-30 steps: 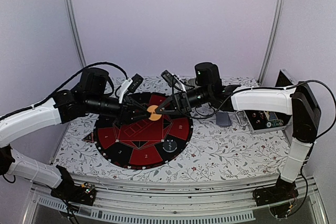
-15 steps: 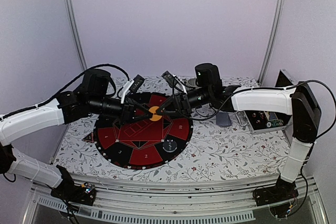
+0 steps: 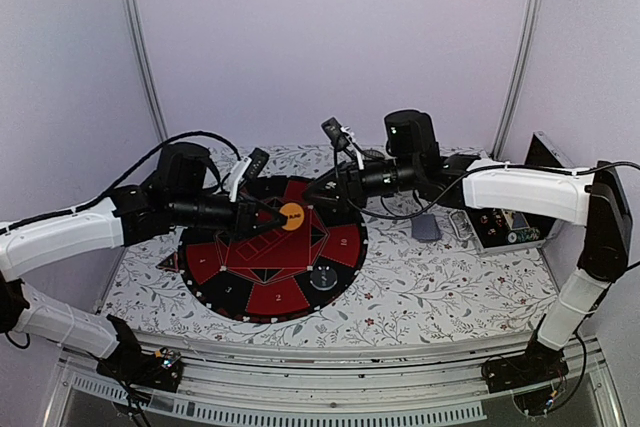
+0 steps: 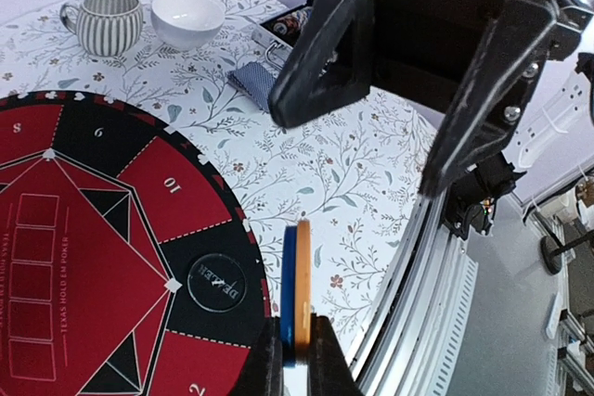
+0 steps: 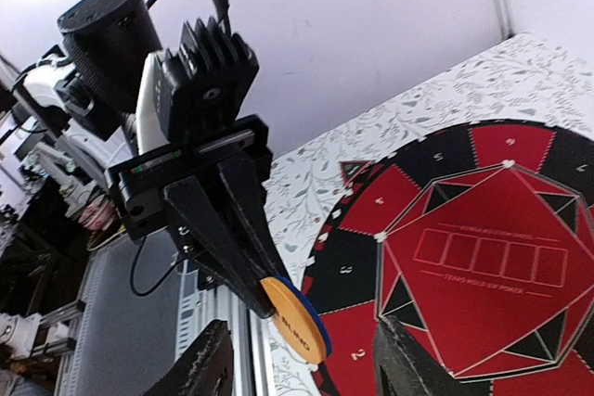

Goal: Distribute texas hold em gaming equipment
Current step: Pass from the right arm to the left, then pass from the left arm to the right

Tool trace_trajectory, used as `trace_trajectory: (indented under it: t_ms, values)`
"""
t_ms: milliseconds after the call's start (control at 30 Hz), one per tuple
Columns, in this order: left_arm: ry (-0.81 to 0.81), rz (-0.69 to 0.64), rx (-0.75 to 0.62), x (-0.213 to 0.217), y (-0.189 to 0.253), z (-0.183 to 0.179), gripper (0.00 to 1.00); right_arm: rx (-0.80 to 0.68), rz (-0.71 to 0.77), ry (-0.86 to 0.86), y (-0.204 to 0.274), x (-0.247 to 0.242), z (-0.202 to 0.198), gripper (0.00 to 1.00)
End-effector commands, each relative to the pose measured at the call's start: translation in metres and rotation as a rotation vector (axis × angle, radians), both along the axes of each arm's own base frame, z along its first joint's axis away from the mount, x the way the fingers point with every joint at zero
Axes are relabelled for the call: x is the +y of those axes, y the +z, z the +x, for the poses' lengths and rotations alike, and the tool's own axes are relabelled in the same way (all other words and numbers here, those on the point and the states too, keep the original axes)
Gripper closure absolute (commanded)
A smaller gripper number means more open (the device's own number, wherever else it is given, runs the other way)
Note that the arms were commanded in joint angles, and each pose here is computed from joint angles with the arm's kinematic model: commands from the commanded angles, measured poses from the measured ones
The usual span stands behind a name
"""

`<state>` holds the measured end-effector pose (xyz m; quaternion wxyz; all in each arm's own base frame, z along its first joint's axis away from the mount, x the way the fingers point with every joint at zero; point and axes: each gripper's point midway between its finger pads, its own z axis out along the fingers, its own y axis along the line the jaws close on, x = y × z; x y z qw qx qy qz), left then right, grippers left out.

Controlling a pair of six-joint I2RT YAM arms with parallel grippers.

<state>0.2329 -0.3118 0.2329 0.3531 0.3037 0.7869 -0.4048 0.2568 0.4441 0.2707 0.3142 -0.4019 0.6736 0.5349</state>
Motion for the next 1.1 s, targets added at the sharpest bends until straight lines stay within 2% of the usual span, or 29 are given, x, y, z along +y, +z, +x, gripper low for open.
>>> trace_trajectory:
  t_ms: [0, 200, 267, 400, 567, 733, 900, 1067]
  values:
    - [0.058, -0.065, -0.024, 0.001, 0.019, 0.006, 1.0, -0.201, -0.051, -0.14, 0.016, -0.016, 0.014, 0.44]
    - [0.11, -0.083, -0.011, 0.006, 0.024, 0.01, 1.0, -0.431, -0.017, -0.186, 0.043, -0.029, 0.016, 0.34]
    - [0.122, -0.095, -0.001, 0.007, 0.024, 0.01, 1.0, -0.529, -0.001, -0.198, 0.054, -0.034, 0.016, 0.2]
    - [0.117, -0.108, 0.007, 0.006, 0.028, 0.008, 1.0, -0.73, 0.044, -0.208, 0.079, -0.046, 0.009, 0.01]
    - [0.095, -0.125, 0.001, 0.004, 0.04, 0.005, 1.0, -0.928, 0.161, -0.203, 0.117, -0.06, -0.011, 0.01]
    - [0.078, -0.133, 0.005, 0.003, 0.049, 0.001, 1.0, -1.011, 0.266, -0.097, 0.136, -0.063, -0.04, 0.01]
    - [0.067, -0.141, 0.006, 0.006, 0.06, -0.004, 1.0, -1.053, 0.28, -0.01, 0.125, -0.051, -0.053, 0.0]
    - [0.028, -0.155, -0.002, 0.006, 0.067, -0.013, 1.0, -1.195, 0.189, 0.042, 0.091, -0.027, -0.071, 0.0]
